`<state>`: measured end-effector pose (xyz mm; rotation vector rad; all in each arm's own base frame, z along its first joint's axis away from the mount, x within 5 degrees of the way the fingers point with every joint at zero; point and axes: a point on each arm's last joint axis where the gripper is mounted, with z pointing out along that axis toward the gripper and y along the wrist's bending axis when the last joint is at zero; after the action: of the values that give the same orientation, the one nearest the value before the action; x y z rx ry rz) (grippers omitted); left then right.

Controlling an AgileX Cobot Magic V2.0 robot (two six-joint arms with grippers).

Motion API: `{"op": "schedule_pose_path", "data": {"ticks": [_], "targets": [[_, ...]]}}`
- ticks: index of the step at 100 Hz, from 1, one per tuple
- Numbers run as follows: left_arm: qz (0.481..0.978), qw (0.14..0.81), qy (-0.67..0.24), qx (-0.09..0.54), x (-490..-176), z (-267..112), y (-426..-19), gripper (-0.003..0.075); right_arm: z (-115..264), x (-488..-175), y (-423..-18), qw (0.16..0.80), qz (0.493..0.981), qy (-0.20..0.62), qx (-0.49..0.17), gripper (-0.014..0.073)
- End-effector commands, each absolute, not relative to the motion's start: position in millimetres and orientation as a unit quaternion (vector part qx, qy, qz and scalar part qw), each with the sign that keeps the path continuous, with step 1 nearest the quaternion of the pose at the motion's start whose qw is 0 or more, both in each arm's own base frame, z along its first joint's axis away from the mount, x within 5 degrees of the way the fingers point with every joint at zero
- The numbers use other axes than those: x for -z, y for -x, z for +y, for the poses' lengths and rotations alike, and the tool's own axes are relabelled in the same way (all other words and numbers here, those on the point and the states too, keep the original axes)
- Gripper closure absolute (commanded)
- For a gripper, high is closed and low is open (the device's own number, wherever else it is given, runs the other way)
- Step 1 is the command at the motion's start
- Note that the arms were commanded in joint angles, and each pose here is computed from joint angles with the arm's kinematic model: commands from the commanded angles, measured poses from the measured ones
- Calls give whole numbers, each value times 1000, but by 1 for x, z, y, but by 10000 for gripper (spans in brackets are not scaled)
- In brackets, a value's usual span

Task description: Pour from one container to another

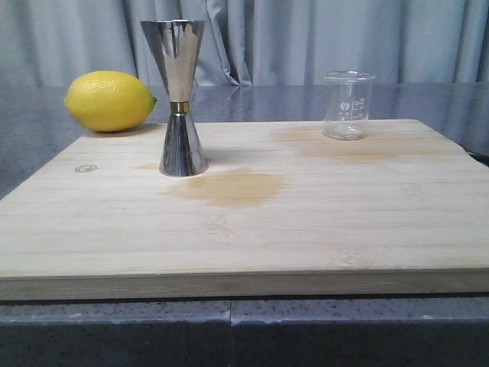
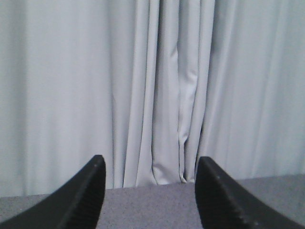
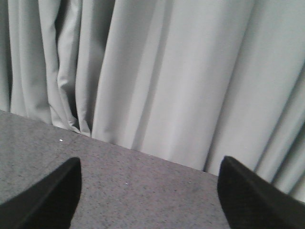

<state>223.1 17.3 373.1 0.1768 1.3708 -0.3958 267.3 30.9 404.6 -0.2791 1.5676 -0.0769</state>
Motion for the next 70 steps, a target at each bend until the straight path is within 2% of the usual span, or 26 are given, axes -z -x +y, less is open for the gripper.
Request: {"op": "schedule_pose_path", "data": {"ticks": [1, 10, 21, 32, 50, 62, 70], "targets": [[584, 782, -70, 205, -402, 12, -207, 385, 27, -436, -249, 732, 664, 136, 62, 63], [590, 779, -91, 189, -406, 3, -199, 419, 25, -442, -239, 736, 661, 132, 68, 63], [603, 770, -131, 166, -408, -14, -187, 420, 20, -446, -228, 728, 671, 121, 78, 63], [617, 764, -150, 110, -411, -22, -174, 420, 14, -449, -212, 714, 686, 105, 92, 64], [625, 777, -74, 26, -413, -9, -144, 421, 5, -454, -183, 697, 704, 78, 112, 64], [639, 769, -36, -6, -394, -1, -127, 421, 2, -451, -163, 698, 703, 71, 114, 64], [652, 758, -15, -5, -374, 1, -120, 424, 1, -445, -151, 705, 697, 72, 110, 64]]}}
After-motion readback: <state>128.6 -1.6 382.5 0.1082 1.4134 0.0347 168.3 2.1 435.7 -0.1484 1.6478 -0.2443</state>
